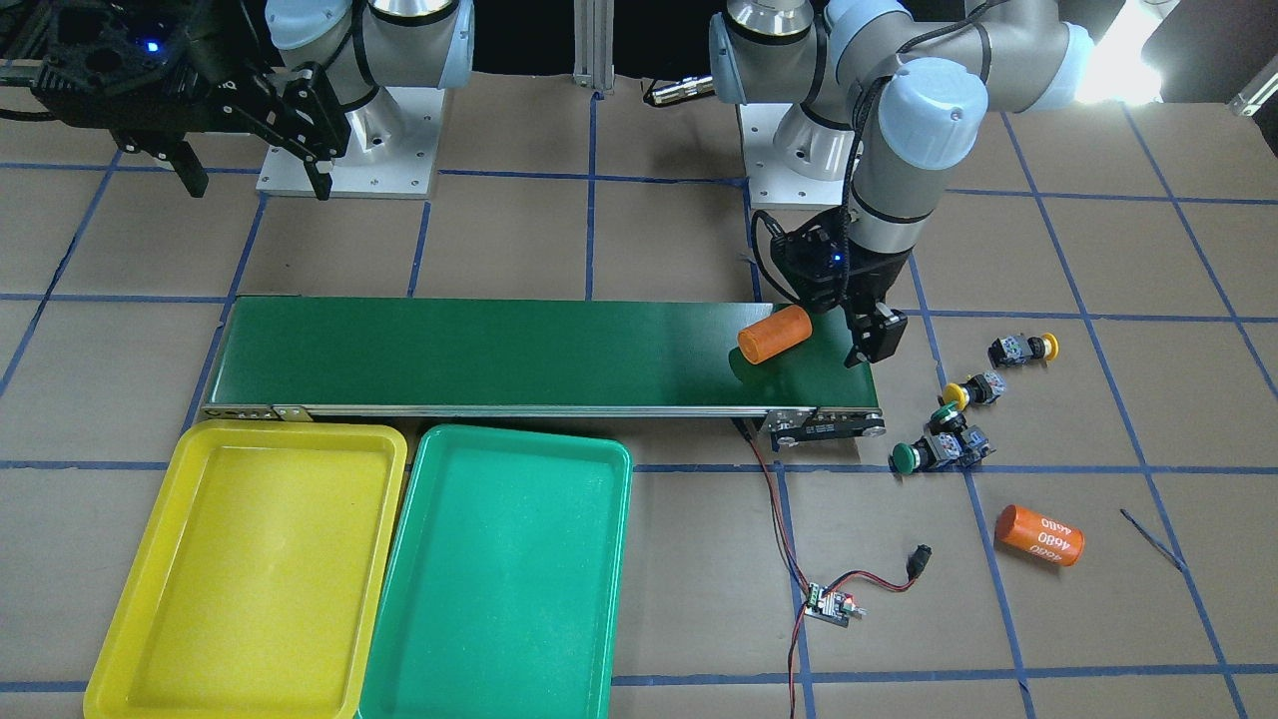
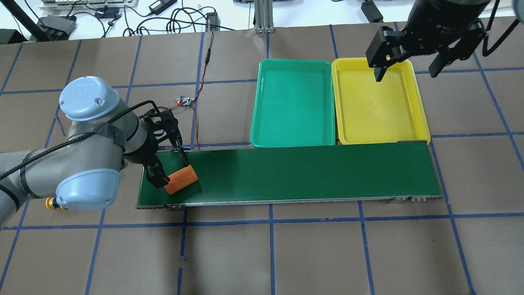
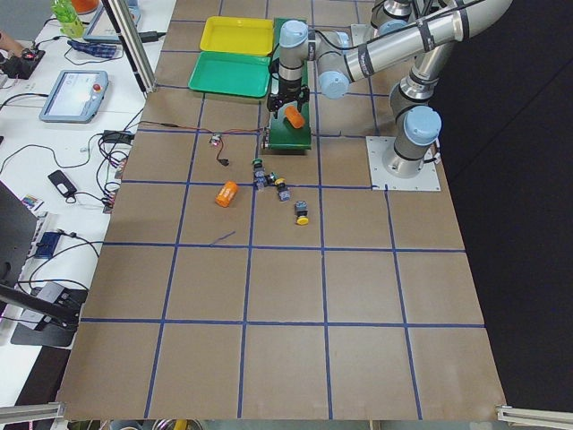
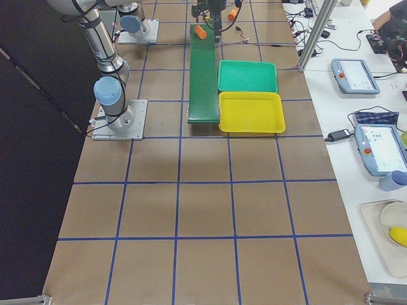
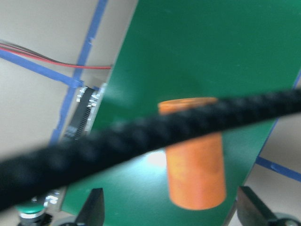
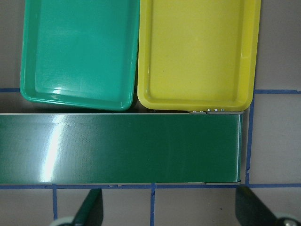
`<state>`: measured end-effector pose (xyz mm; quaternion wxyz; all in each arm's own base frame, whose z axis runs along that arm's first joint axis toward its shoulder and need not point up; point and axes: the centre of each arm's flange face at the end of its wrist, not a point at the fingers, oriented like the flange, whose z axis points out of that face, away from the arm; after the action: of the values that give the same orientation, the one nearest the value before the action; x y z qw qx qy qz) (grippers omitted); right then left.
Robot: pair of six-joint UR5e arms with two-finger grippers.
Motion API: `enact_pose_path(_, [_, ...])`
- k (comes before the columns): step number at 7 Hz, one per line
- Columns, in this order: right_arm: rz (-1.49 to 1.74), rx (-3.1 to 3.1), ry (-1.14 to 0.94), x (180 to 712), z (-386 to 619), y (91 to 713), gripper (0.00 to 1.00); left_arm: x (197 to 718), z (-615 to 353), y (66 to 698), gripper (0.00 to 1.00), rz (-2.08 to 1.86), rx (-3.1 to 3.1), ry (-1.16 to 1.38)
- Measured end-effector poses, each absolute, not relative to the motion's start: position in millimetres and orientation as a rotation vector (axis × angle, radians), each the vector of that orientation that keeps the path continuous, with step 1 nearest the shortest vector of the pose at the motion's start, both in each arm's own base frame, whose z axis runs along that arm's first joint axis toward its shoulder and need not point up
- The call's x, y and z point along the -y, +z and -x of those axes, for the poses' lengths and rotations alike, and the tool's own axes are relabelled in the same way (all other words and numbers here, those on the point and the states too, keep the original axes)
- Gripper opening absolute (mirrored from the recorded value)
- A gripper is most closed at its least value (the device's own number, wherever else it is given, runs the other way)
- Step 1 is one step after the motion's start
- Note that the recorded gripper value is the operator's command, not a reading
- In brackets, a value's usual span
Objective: Sort buttons by color to trays
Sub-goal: 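Move the left gripper back and grasp a green-capped button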
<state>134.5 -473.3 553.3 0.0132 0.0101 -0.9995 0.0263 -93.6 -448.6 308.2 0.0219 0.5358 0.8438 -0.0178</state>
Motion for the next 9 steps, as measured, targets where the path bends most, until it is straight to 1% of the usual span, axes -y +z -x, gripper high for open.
enact_pose_path(2, [-0.032, 3.114, 0.082, 473, -135, 553, 1.0, 504, 15, 311, 1.0, -1.623, -2.644, -0.073])
enact_pose_path(4, [-0.031, 3.113, 0.082, 473, -134, 553, 1.0, 545, -52, 281, 1.0, -1.646, -2.699, -0.073])
enact_pose_path(6, [-0.031, 3.114, 0.081, 473, -135, 553, 1.0, 551, -65, 237, 1.0, -1.655, -2.772, -0.003])
enact_pose_path(8, [-0.031, 3.114, 0.08, 473, -135, 553, 1.0, 541, -66, 211, 1.0, -1.619, -2.829, 0.038])
enact_pose_path(9, [-0.032, 3.114, 0.08, 473, -135, 553, 1.0, 541, -67, 201, 1.0, -1.606, -2.822, 0.017])
